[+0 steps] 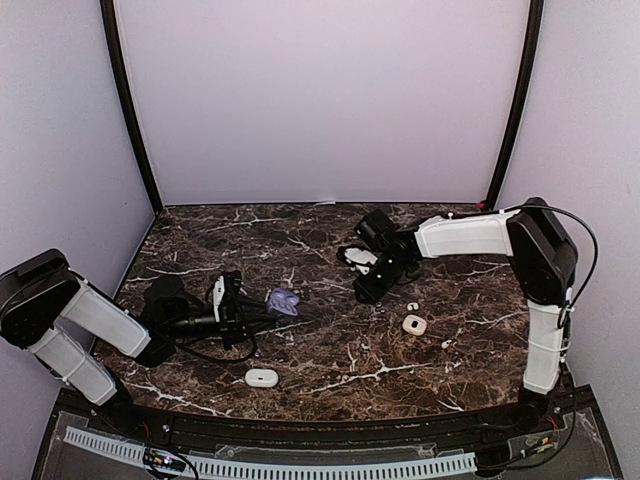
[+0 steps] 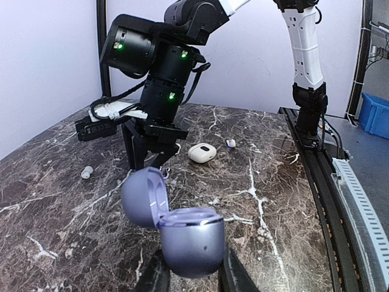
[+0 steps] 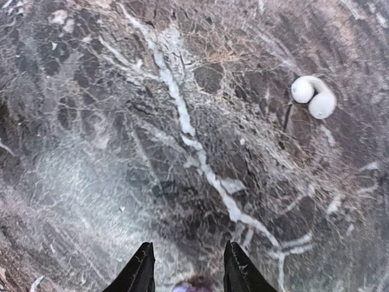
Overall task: Insert the wireless bluetooth earbuds into the charging case
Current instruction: Pick up the right earbud from the center of the board.
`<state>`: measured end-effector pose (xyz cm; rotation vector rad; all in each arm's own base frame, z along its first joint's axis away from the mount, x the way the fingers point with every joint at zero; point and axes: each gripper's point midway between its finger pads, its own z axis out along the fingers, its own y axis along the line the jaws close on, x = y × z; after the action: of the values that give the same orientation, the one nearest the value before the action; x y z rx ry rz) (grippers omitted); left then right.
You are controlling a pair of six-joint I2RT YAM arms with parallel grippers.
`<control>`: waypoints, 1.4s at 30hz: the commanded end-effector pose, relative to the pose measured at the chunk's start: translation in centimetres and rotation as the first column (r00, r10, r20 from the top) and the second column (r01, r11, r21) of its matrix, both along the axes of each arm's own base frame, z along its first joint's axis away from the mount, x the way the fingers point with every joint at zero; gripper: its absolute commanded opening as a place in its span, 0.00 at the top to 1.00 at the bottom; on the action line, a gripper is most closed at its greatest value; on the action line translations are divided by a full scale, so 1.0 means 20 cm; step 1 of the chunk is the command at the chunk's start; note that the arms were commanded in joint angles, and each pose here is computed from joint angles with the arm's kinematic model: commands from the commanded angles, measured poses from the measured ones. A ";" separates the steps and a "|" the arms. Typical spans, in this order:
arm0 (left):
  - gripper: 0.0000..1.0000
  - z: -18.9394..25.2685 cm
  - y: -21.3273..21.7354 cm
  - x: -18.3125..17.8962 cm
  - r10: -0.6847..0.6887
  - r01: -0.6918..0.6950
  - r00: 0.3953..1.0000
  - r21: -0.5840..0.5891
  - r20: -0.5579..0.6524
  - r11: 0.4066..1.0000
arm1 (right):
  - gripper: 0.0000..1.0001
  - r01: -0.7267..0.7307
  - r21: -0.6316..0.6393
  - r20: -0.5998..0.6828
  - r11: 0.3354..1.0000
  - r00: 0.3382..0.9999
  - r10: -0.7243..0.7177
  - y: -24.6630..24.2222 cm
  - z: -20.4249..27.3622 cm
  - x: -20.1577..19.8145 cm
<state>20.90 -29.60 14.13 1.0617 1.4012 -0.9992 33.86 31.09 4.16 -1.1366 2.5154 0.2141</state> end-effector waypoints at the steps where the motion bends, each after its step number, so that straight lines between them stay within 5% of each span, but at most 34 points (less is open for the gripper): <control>1: 0.78 0.05 -0.01 -0.01 -0.017 0.018 0.999 -0.019 0.029 1.000 | 0.62 0.014 0.032 -0.080 0.999 0.997 -0.011 0.01 -0.06 0.01; 27: 0.78 0.04 -0.02 -0.01 -0.025 0.026 1.000 -0.020 0.016 0.999 | 0.67 0.072 0.159 -0.219 0.985 0.975 -0.036 -0.21 -0.02 -0.31; 42: 0.78 0.05 -0.02 -0.02 -0.028 0.028 1.000 -0.021 0.014 0.999 | 0.60 0.117 0.123 -0.075 0.985 0.991 -0.108 -0.21 0.04 -0.11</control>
<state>20.78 -29.63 14.09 1.0660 1.4018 -1.0063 28.74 26.06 3.18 -0.9646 2.6738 0.4357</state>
